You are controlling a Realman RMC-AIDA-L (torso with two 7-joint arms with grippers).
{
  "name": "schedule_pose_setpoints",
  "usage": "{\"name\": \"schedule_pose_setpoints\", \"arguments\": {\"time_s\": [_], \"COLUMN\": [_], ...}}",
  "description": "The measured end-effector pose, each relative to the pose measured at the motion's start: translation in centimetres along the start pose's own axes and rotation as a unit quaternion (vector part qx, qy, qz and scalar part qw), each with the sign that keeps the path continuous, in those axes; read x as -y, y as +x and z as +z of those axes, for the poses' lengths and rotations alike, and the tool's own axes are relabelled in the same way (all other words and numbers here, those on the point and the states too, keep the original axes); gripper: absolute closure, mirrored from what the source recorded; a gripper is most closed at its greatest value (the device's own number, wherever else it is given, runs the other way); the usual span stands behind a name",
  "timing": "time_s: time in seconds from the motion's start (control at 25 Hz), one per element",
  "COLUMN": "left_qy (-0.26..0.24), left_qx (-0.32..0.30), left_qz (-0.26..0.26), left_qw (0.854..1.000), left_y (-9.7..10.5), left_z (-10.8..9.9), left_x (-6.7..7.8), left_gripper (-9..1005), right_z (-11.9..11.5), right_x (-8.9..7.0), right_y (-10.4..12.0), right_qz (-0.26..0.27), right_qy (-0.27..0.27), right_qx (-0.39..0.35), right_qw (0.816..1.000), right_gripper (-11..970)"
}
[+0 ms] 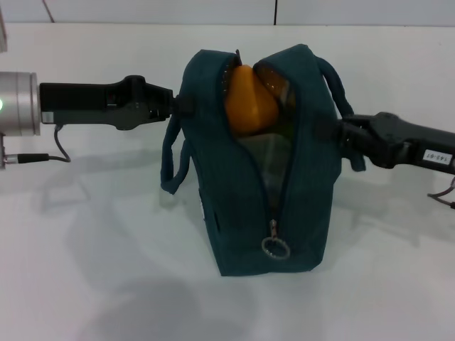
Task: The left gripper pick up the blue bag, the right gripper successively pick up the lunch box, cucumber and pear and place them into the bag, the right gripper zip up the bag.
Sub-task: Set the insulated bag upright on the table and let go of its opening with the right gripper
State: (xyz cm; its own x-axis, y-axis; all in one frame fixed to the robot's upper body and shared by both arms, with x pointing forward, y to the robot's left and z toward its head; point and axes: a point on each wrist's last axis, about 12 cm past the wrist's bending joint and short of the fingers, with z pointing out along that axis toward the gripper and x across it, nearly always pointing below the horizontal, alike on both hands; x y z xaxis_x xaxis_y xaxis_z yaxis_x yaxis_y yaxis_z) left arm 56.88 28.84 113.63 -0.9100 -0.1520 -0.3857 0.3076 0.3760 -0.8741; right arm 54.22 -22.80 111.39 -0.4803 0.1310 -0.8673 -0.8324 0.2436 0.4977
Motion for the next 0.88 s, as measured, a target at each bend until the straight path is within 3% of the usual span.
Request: {"name": "schedule_pose_setpoints", "arguments": {"time_s": [0.28, 0.48, 0.68, 0.88], "left_qy": [0.013, 0.017, 0.021, 0.023], "left_qx": [-0.001, -0.002, -0.004, -0.004], "left_qz": [0.005, 0.007, 0.007, 0.013], "left_qw": [1.000, 1.000, 1.000, 1.000], "left_y": [-0.2, -0.2, -0.1, -0.2], "left_z": [0.2, 0.3, 0.5, 0.6], "left_x": [0.4, 0.5, 0.5, 0.6], "left_gripper": [955, 955, 954, 954], "right_z": [-1.6, -3.3, -4.4, -4.6], "right_x": [-0.3, -1.3, -0.7, -0.1], "right_y": [-0.8, -0.4, 0.7, 1.1], "right_qz": [-0.006, -0.054, -0.043, -0.026], "right_qy": [-0.008, -0.027, 0.004, 0.028], "right_qx": [0.039, 0.072, 0.090, 0.095], "right_qw": [0.999, 0.996, 0.995, 0.995], "right_gripper": [831, 788, 746, 549]}}
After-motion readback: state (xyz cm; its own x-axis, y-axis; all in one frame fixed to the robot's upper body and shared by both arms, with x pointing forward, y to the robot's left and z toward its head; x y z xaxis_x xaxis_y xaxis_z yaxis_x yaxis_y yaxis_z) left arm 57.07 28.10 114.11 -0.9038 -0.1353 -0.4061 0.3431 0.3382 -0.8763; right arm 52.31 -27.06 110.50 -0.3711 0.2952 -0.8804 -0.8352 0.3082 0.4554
